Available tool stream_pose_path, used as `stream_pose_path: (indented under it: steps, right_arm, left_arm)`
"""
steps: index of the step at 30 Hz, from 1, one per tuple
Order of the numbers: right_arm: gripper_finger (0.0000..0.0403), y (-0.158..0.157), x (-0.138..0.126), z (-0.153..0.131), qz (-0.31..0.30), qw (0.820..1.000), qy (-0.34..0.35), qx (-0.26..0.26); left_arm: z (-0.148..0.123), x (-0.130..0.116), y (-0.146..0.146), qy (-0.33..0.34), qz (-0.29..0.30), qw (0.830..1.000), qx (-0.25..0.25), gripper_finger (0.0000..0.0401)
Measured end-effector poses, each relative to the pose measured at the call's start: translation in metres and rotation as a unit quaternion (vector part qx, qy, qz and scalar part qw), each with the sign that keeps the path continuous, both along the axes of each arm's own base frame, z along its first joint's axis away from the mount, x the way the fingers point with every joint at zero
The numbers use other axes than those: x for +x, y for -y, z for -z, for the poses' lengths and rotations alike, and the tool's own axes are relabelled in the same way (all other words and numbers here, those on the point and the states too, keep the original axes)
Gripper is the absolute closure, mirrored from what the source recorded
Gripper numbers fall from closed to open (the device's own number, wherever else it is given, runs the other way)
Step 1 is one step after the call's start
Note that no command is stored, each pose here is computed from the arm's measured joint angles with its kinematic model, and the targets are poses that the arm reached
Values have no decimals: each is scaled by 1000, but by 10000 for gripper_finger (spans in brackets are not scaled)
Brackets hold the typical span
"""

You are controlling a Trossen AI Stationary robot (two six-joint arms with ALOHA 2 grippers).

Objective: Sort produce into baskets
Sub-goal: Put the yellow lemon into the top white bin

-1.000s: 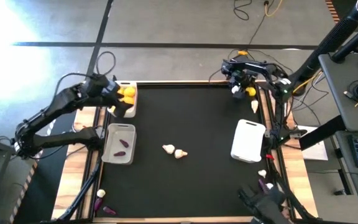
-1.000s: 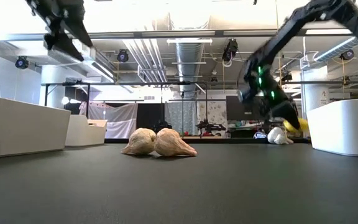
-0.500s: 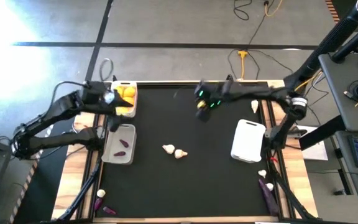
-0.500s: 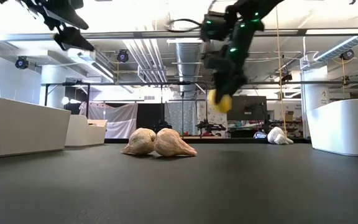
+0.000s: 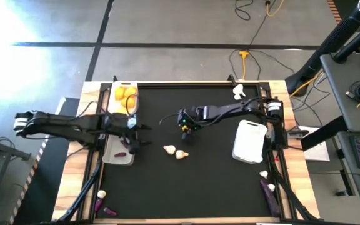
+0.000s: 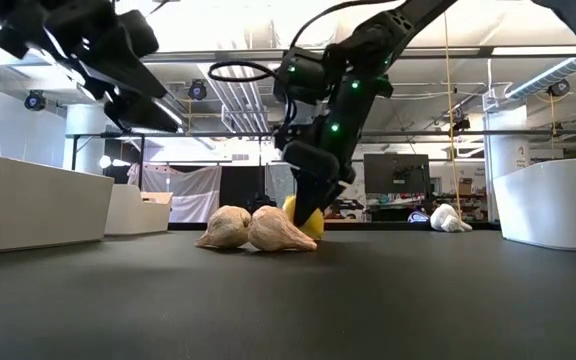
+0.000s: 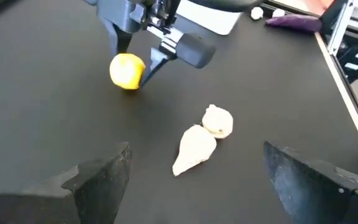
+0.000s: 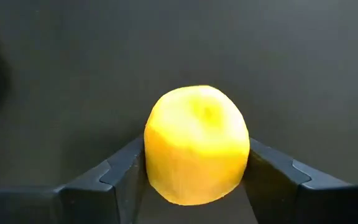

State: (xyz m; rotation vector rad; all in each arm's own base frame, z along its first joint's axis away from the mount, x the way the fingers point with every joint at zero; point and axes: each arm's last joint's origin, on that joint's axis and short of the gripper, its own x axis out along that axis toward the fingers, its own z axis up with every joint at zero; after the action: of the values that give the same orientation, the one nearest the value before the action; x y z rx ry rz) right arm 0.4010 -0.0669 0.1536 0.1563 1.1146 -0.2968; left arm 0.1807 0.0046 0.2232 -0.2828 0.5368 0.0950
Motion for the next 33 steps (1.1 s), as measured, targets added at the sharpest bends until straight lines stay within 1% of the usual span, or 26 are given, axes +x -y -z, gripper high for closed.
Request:
stream_pose_path:
  steps: [3, 6, 8, 12, 15, 18, 21, 23, 25, 28, 31, 33]
  right_arm:
    - [157, 0, 1, 1, -16, 1000, -6, 2]
    - [125, -1, 2, -4, -17, 1000, 4, 0]
    - [107, -2, 1, -13, -21, 1000, 13, -3]
    - [84, -14, -9, -43, -24, 999, 29, -2]
    - [80, -32, -23, -74, -33, 999, 41, -4]
    - [79, -56, -40, -101, -34, 998, 50, -10]
    - [79, -79, -56, -120, -26, 998, 57, -21]
    - [78, -92, -66, -130, -9, 998, 65, -26]
    - [79, -104, -74, -136, 7, 997, 67, -27]
    - [81, -119, -81, -137, 22, 997, 64, -33]
    - [84, -130, -86, -135, 28, 998, 55, -27]
    - [87, -135, -86, -133, 28, 998, 51, -24]
  left_arm:
    - [10, 9, -1, 11, 1, 1000, 4, 58]
    - [17, 22, -1, 20, 13, 999, 26, 58]
    - [19, 33, -2, 21, 20, 999, 40, 58]
    - [28, 57, -11, -8, 27, 997, 69, 58]
    - [29, 79, -20, -4, 49, 996, 77, 58]
    - [32, 104, -26, -16, 89, 991, 99, 58]
    - [37, 131, -33, -40, 128, 985, 111, 58]
    - [43, 148, -40, -60, 138, 982, 118, 58]
    - [48, 162, -50, -81, 136, 980, 118, 58]
    - [48, 179, -66, -92, 135, 980, 113, 58]
    - [54, 185, -78, -124, 143, 974, 125, 58]
    - [62, 185, -82, -154, 154, 969, 121, 58]
